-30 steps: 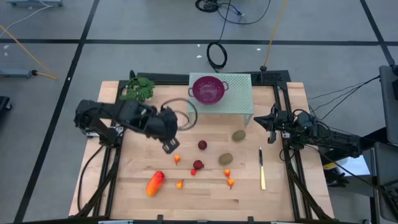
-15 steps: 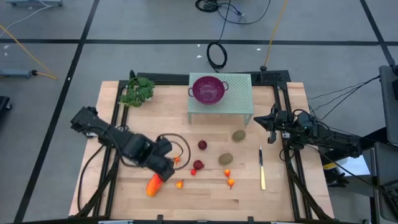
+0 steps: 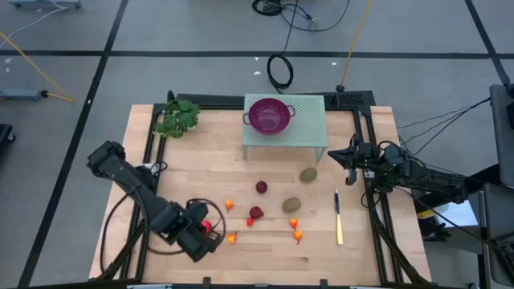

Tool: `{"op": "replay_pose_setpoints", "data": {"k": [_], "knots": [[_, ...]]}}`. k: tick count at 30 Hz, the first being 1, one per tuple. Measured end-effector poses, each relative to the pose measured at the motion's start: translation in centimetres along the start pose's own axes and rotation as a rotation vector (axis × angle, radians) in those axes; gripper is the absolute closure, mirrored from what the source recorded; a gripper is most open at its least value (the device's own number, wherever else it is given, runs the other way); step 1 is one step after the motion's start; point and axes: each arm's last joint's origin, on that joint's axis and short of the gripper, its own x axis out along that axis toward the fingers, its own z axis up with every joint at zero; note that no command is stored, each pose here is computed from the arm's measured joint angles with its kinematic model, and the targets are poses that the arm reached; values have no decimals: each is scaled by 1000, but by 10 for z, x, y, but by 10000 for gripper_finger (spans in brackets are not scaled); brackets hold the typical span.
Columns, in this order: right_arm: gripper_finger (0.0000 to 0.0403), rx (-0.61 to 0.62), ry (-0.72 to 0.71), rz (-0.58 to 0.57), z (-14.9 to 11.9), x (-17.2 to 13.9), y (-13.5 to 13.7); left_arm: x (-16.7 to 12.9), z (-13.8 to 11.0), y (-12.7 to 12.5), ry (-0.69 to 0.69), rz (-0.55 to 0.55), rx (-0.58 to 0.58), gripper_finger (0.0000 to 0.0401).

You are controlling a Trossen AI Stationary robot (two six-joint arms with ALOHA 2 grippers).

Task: Pick & Place Fruit
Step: Put the mango into the strainer bowl

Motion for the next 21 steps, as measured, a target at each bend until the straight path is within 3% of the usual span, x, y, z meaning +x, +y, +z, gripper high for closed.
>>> {"op": "replay_pose_setpoints", "data": {"k": [5,9,14,21], "knots": [[403,0,0,0,0,0,0,14,-19,8,16,-10,-77,399],[403,0,0,0,0,0,0,25,-29,16,14,10,-131,375],[403,0,0,0,0,0,0,33,-34,22,9,23,-125,319],[403,0,0,0,0,0,0,37,-32,23,-63,4,-82,207]]}}
